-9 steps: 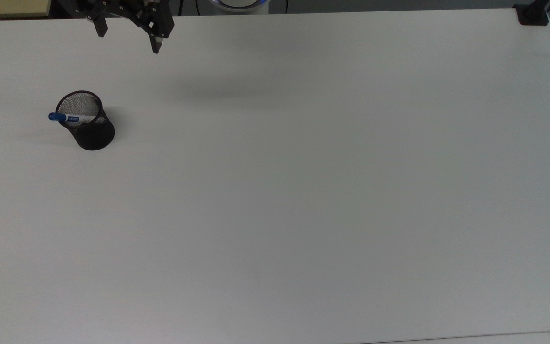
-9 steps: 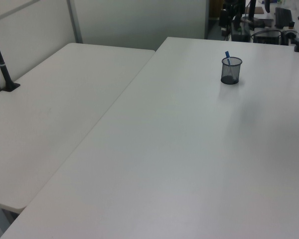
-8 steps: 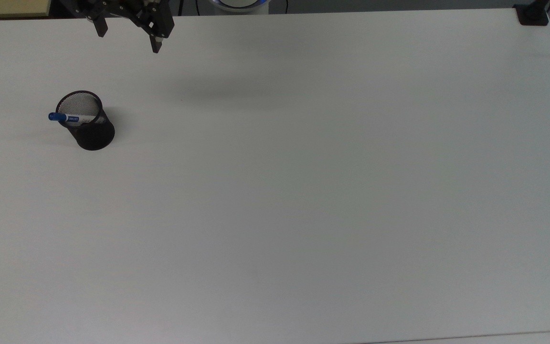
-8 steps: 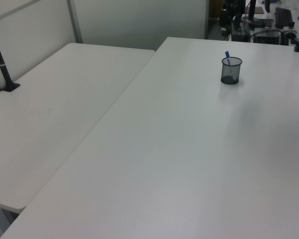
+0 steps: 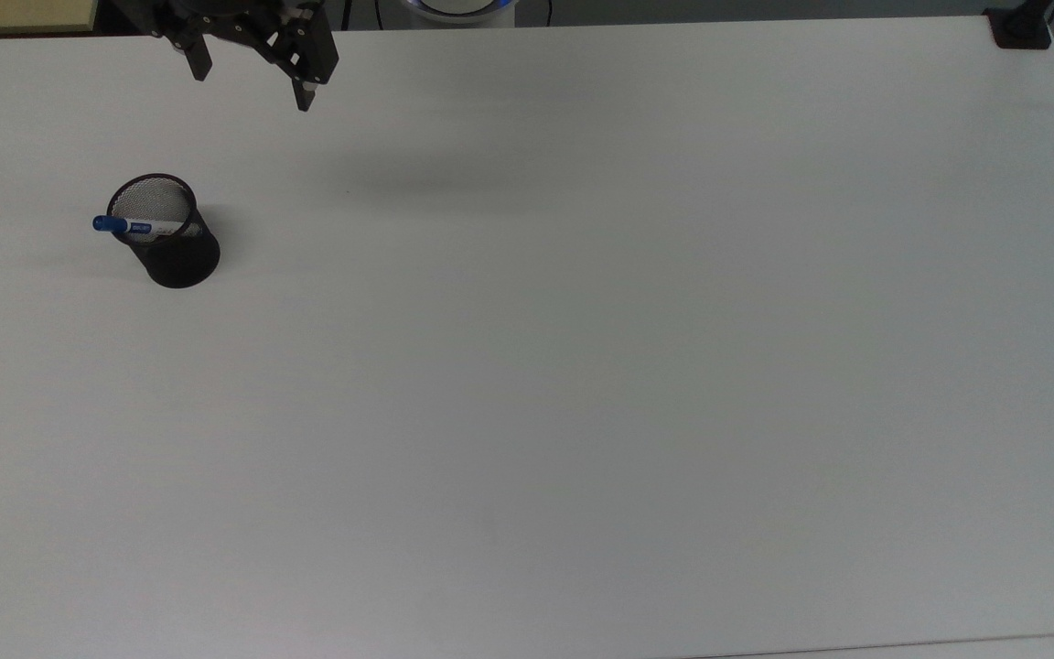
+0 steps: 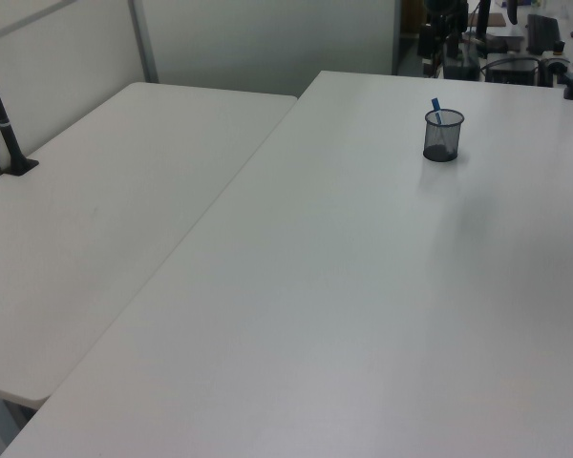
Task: Remove the marker
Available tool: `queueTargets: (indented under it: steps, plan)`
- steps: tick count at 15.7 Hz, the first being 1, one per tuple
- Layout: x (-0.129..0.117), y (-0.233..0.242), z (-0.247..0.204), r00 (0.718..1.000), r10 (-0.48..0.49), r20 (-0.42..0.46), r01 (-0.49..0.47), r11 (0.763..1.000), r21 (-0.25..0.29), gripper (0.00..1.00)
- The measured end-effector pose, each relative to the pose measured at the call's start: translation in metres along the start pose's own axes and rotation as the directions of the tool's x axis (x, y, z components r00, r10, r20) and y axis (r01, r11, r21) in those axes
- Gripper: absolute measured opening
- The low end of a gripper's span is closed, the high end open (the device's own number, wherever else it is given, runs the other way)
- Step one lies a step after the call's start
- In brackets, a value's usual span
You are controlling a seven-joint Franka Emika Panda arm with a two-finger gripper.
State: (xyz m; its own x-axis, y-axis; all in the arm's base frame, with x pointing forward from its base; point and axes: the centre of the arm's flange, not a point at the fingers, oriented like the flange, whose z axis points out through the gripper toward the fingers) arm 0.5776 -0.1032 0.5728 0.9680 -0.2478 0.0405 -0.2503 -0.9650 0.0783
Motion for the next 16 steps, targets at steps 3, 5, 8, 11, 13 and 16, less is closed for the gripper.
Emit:
queueTargets:
  steps: [3, 5, 8, 11, 13, 16]
  plan:
    - [0.0, 0.0, 0.0, 1.0, -0.001, 0.0, 0.001, 1.0, 0.0, 1.0]
    - [0.0, -0.001, 0.0, 1.0, -0.001, 0.0, 0.001, 1.0, 0.0, 1.0]
    - [0.0, -0.001, 0.0, 1.0, -0.001, 0.0, 0.001, 1.0, 0.0, 1.0]
    - [0.0, -0.001, 0.0, 1.0, -0.002, 0.001, 0.002, 1.0, 0.0, 1.0]
    - [0.001, -0.002, 0.004, 1.0, -0.003, 0.006, 0.003, 1.0, -0.001, 1.0]
    - [0.006, -0.004, 0.014, 1.0, -0.005, 0.014, 0.005, 1.0, -0.003, 1.0]
